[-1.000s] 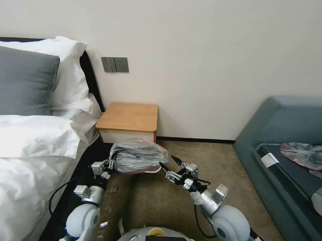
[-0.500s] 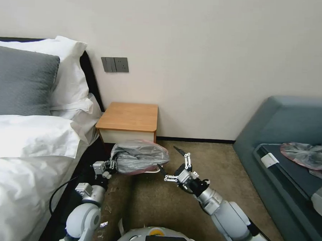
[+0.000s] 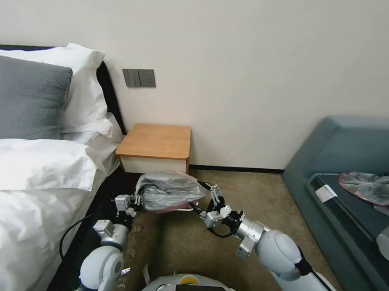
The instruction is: Pick up the garbage bag from the table and place it over the trash can.
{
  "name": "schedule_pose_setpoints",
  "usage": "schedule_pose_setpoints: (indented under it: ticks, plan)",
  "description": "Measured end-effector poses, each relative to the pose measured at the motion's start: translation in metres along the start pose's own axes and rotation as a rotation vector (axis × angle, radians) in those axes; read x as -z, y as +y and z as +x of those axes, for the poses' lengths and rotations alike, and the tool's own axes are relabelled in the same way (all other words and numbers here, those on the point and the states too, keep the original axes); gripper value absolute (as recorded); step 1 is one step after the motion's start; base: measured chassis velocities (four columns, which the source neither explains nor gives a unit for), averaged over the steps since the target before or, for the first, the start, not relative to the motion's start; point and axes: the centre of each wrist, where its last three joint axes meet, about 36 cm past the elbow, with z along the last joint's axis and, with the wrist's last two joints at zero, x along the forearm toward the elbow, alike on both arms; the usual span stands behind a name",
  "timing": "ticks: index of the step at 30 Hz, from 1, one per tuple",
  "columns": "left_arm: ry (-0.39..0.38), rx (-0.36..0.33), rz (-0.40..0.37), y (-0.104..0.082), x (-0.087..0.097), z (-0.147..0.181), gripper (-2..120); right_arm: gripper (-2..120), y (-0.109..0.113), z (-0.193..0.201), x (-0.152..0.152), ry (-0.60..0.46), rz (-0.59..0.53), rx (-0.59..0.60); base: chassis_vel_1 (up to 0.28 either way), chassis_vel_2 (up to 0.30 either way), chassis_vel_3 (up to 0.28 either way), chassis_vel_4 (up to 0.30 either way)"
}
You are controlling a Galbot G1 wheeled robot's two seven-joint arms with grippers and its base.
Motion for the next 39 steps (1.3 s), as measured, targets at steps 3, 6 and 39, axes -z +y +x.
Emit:
schedule_pose_setpoints:
  ticks: [3, 6, 39]
  plan:
    - [-0.003, -0.002, -0.009, -0.002, 0.0, 0.0, 9, 100, -0.006, 0.0, 0.003, -0.006, 0.02, 0.036, 0.0, 0.0, 0.0, 0.0]
    - [-0.004, -0.006, -0.022, -0.004, 0.0, -0.001, 9, 100, -0.01, 0.001, 0.004, -0.002, 0.018, 0.074, 0.0, 0.0, 0.0, 0.0]
    - [-0.063, -0.061, -0.104, -0.021, -0.001, 0.001, 9, 100, -0.013, -0.001, -0.026, 0.077, -0.026, 0.196, 0.0, 0.0, 0.0, 0.0]
